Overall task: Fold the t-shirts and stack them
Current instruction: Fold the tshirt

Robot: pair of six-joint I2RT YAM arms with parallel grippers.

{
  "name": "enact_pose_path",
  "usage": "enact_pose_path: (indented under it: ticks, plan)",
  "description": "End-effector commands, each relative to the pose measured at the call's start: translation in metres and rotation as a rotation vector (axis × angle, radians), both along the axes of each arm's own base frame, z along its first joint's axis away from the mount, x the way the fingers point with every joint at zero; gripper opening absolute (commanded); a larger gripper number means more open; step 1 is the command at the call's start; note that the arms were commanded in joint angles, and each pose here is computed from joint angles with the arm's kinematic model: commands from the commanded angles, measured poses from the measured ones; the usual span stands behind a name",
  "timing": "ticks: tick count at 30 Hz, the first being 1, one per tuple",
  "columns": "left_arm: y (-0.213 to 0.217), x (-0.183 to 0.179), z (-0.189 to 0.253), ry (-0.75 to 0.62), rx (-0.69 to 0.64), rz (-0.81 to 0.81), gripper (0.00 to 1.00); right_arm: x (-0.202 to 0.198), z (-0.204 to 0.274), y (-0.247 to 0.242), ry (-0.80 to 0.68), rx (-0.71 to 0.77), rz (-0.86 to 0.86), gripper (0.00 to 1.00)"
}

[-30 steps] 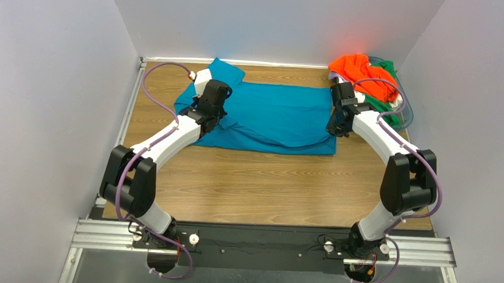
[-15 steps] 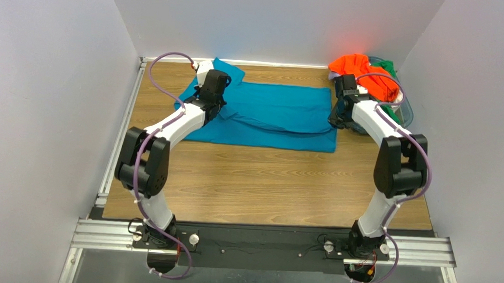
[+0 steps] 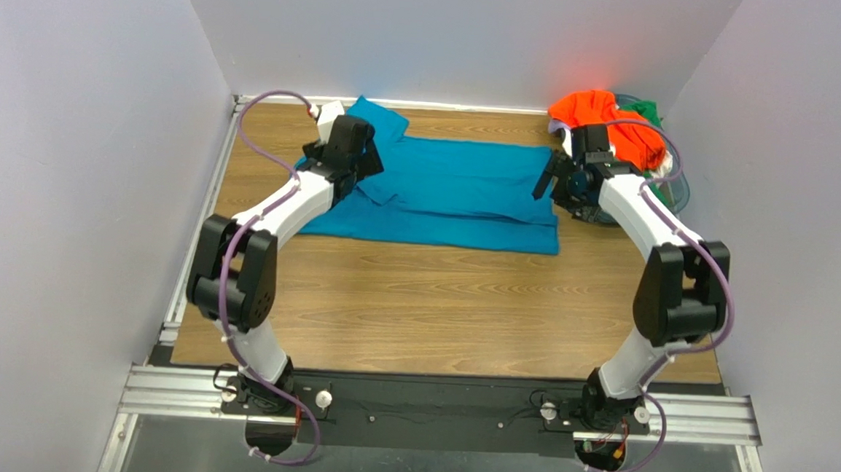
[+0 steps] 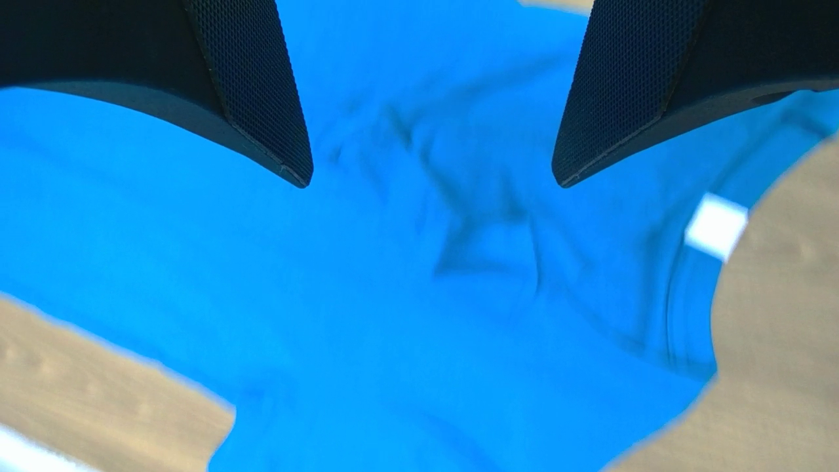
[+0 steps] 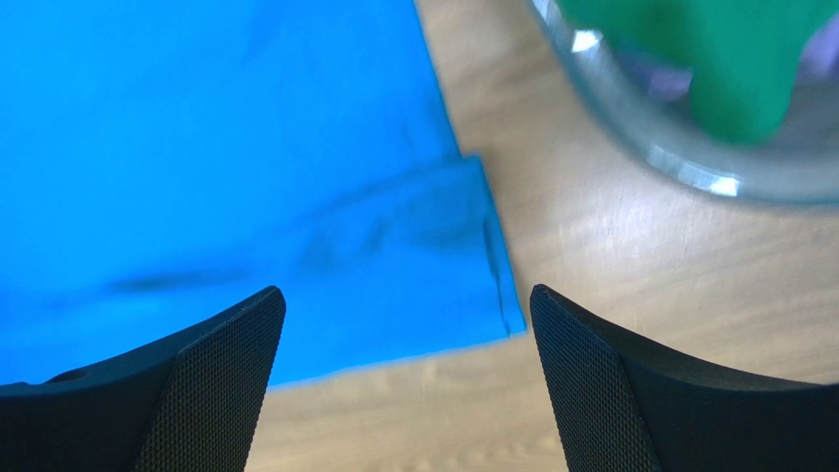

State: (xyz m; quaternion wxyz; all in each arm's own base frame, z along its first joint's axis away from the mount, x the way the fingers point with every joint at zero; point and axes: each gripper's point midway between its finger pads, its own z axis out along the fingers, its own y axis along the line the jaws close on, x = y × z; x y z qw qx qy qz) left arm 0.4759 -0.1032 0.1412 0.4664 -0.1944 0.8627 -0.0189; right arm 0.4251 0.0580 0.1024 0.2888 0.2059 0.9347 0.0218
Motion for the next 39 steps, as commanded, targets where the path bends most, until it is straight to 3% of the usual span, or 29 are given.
enact_pose_path:
  ticks: [1,8,15,24,36,39]
  plan:
    - [-0.01,-0.035,-0.02,0.053,-0.103,-0.044,0.98,-0.024,0.011,0.045,-0.045,0.111,0.226,1.0]
    - [-0.014,-0.049,-0.034,0.053,-0.146,-0.075,0.98,-0.045,-0.01,0.111,-0.009,0.18,0.429,1.0]
    - [-0.029,-0.027,-0.038,0.049,-0.181,-0.123,0.98,-0.031,-0.039,0.147,0.027,0.227,0.464,1.0]
    - [-0.034,0.002,-0.05,0.053,-0.207,-0.139,0.98,0.007,-0.058,0.161,0.009,0.234,0.423,1.0]
    - [-0.039,0.04,-0.054,0.025,-0.235,-0.157,0.98,0.079,-0.043,0.149,-0.118,0.131,0.299,1.0]
    - [-0.039,0.04,-0.057,0.032,-0.241,-0.157,0.98,0.073,-0.029,0.144,-0.136,0.132,0.295,1.0]
